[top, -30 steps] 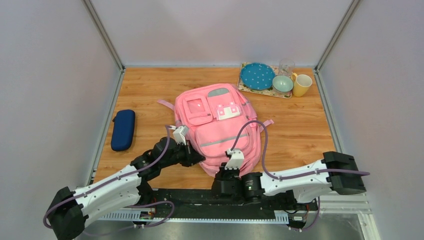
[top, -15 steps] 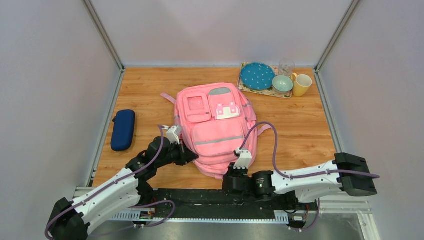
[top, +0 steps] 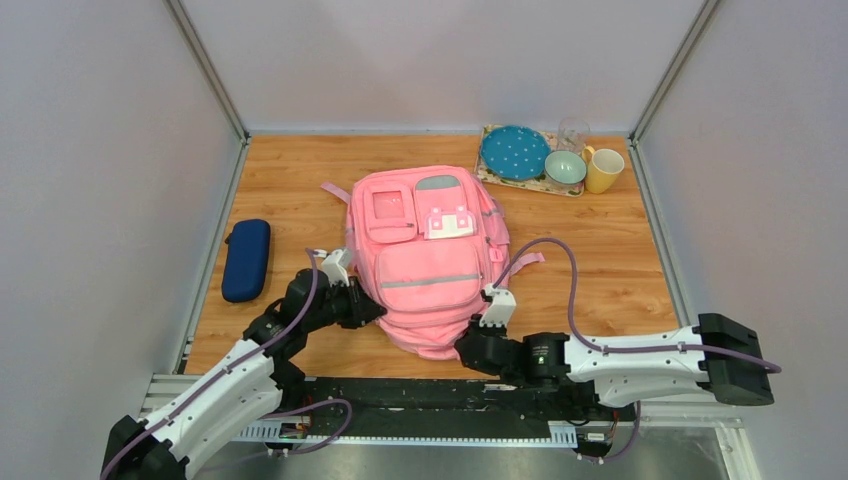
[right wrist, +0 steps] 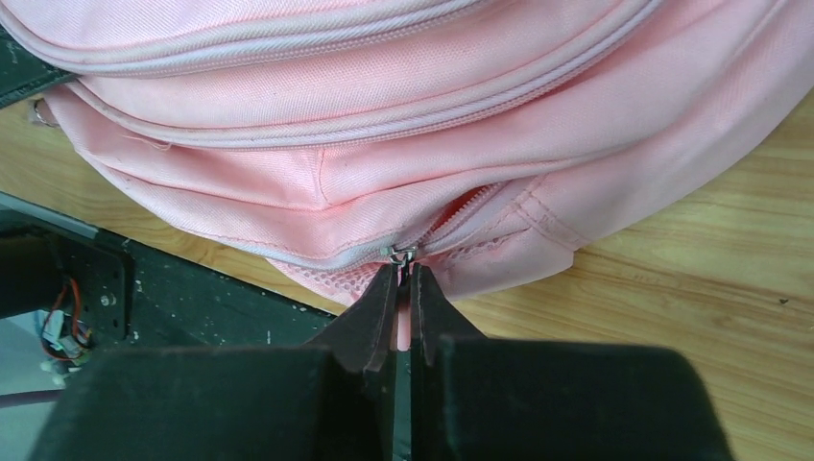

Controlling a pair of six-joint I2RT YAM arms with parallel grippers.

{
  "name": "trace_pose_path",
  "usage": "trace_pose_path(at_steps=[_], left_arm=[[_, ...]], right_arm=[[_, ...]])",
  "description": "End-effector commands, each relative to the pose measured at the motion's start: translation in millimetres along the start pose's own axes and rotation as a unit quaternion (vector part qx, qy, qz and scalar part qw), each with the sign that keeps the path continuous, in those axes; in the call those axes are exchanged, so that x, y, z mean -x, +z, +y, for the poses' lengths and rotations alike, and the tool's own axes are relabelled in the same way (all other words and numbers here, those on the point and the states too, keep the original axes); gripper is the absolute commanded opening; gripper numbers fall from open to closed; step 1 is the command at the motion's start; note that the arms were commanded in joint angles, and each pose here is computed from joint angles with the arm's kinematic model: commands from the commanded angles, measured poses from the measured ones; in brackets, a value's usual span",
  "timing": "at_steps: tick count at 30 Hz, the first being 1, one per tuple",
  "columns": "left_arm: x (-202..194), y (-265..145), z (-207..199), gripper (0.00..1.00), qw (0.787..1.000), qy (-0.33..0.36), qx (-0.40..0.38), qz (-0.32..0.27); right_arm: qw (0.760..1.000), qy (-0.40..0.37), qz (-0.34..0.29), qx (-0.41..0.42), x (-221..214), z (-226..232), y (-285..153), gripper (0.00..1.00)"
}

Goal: Pack the student bag
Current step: Zip the student bag at the center of the board.

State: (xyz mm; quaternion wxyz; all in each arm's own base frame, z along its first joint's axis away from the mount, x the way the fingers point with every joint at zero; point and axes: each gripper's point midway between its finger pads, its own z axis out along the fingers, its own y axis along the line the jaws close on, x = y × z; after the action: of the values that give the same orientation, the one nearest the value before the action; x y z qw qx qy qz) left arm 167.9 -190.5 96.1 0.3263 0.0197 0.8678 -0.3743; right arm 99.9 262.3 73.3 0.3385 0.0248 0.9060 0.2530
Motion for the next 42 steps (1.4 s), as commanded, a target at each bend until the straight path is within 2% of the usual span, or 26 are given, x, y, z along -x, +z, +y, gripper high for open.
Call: trace_pose_path(at_steps=[1,2,4,5,9,13,16,22,24,29,32,35,42], left_arm=[[-1.8,-2.4,-8.0,0.33,0.999,0.018,-0.025,0.009],[2.0,-5.0,-11.7,0.51,0.999,0.024,-0.030,0.003],[2.2,-8.4,-10.6,0.62,0.999,0.025,-0.022,0.004],[9.4,-11.4,-9.0,0.77,1.000,0.025,-0.010,-0.012],[0.6,-24.3,12.9,0.78,0.998,-0.018,0.058,-0.008],[-10.4,-27.1,12.8,0.79,0.995,-0.084,0.046,-0.017],[-14.6,-29.5,3.6,0.79,0.994,-0.106,0.021,-0.012],[-29.4,-29.2,-13.7,0.80,0.992,-0.121,-0.008,0.017],[-29.1,-25.9,-17.4,0.80,0.993,-0.117,-0.012,0.005],[-59.0,-13.2,-34.7,0.81,0.995,-0.095,-0.022,0.037],[-63.3,-4.8,-38.3,0.81,0.996,-0.083,-0.018,0.026],[-63.9,4.3,-44.8,0.81,0.994,-0.099,-0.038,0.018],[-46.0,19.3,-55.0,0.82,0.991,-0.115,-0.061,-0.031]], right_arm=[[0.999,-0.032,0.015,0.008,-5.2,13.5,6.9,0.00],[0.999,-0.031,0.018,0.007,-7.8,13.5,9.0,0.00],[0.999,-0.029,0.023,0.003,-12.7,13.9,13.6,0.00],[0.999,-0.029,0.024,0.002,-13.8,14.1,14.6,0.00],[0.999,-0.022,0.023,0.012,-12.7,20.4,14.3,0.00],[1.000,-0.021,0.021,0.011,-11.5,17.4,12.7,0.00],[1.000,-0.019,0.018,0.013,-9.9,15.6,10.6,0.00],[1.000,-0.013,0.014,0.016,-7.8,12.6,7.8,0.00],[1.000,-0.014,0.013,0.013,-6.9,11.4,7.7,0.00],[1.000,-0.014,0.014,0.014,-6.7,12.9,7.7,0.00],[1.000,-0.014,0.013,0.014,-5.8,12.8,6.8,0.00],[1.000,-0.013,0.015,0.019,-6.5,13.9,5.7,0.00],[0.999,-0.014,0.025,0.025,-12.1,12.4,4.2,0.00]])
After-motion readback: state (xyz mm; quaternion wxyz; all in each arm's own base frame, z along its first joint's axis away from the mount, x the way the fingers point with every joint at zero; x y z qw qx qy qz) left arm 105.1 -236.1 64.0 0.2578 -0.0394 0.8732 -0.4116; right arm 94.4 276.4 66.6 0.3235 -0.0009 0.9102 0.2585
